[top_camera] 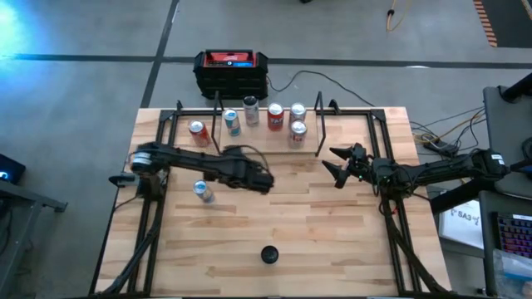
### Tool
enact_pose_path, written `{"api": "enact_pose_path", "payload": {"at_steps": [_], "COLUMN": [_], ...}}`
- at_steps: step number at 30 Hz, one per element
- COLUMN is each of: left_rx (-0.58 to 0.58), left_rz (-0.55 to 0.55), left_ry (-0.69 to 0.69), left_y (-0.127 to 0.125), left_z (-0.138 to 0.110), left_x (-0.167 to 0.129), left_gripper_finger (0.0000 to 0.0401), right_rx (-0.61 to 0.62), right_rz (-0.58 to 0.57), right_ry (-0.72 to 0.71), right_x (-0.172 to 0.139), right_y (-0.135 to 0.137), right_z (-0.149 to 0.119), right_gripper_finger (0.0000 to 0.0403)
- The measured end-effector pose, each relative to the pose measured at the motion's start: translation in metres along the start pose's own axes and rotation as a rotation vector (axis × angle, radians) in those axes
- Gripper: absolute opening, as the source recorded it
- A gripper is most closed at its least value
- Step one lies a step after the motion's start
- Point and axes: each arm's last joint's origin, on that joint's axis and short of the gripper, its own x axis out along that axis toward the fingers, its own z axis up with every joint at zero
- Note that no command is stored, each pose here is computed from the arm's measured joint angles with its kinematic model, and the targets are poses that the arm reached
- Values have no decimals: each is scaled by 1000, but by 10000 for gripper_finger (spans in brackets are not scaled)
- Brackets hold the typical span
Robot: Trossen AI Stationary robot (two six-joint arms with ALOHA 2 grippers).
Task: Place canned beverage on shelf
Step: Put the red soda can on the shelf aligned with the other red soda can
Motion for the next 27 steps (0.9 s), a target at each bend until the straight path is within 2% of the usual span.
{"api": "enact_pose_path", "payload": {"at_steps": [4,13,17,21,25,27], "left_rx": [-98,-231,-283,-313,-319,-334], "left_rz": [34,-45,-63,-56,-129,-131], "left_ry": [10,71,92,190,294,342], "left_y": [38,122,142,154,161,164], "left_z": [11,70,98,129,163,176], "left_x": [5,4,23,52,81,97], "left_gripper_finger": [398,398,398,398,398,398], "right_rx": [0,0,0,-1,0,-1], "right_rz": [0,0,0,0,0,-1], "right_ry": [1,1,1,1,1,1], "right_x": [0,0,0,0,0,0], "right_y": [0,0,0,0,0,0], "right_z": [0,0,0,0,0,0], "right_gripper_finger": [327,327,327,327,327,327]}}
